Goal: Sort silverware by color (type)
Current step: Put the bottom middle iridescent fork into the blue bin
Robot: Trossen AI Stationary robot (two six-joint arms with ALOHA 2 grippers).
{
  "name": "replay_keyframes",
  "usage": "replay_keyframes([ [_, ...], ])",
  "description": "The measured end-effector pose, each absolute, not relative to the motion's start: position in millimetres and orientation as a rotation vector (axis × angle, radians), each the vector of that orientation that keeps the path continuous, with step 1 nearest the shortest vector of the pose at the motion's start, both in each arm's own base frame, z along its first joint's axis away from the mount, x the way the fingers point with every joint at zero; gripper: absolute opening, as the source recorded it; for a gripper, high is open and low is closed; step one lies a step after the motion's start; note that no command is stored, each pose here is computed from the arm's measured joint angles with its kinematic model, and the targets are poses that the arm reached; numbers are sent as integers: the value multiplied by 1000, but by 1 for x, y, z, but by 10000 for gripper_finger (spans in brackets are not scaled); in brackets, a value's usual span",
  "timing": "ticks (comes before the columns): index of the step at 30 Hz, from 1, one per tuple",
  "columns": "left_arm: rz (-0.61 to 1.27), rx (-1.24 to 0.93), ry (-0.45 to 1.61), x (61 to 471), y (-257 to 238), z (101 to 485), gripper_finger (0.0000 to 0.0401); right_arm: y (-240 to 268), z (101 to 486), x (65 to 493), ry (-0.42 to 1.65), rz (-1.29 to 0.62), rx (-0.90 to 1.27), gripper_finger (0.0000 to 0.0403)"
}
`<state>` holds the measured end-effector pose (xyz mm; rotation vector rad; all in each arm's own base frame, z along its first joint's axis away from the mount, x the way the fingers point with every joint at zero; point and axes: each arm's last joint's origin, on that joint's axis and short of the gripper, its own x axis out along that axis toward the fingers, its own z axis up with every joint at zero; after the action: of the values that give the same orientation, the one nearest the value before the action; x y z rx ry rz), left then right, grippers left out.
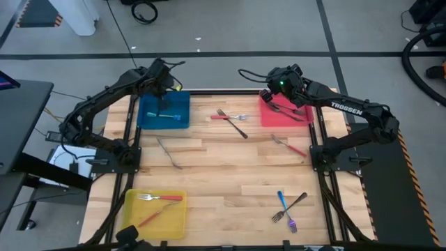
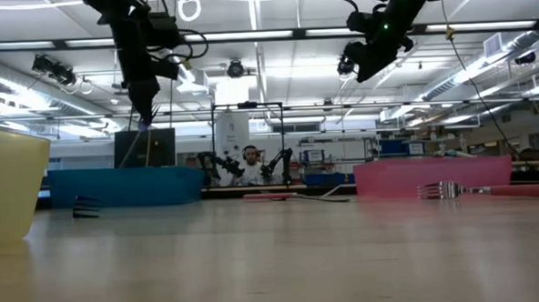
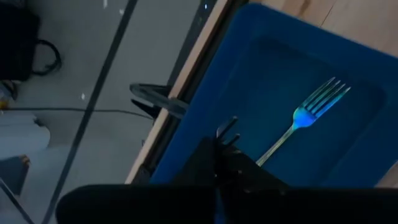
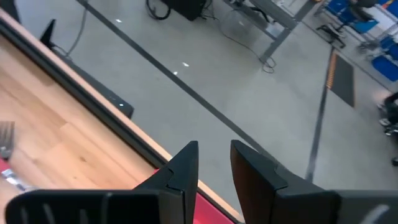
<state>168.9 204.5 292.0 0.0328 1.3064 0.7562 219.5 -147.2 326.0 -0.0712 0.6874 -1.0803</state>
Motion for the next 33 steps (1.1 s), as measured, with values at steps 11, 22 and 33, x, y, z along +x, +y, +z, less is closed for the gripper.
replay_keyframes([
  [11, 671, -118, 1516, 176, 217, 252, 6, -145, 325, 222, 682, -970, -37, 102],
  [22, 623, -148, 1571, 183, 222, 235, 63, -145, 325, 222, 682, -968, -34, 102],
  [33, 577, -98, 1558, 203, 204, 235, 94, -145, 330, 229, 612, -810, -45, 103],
])
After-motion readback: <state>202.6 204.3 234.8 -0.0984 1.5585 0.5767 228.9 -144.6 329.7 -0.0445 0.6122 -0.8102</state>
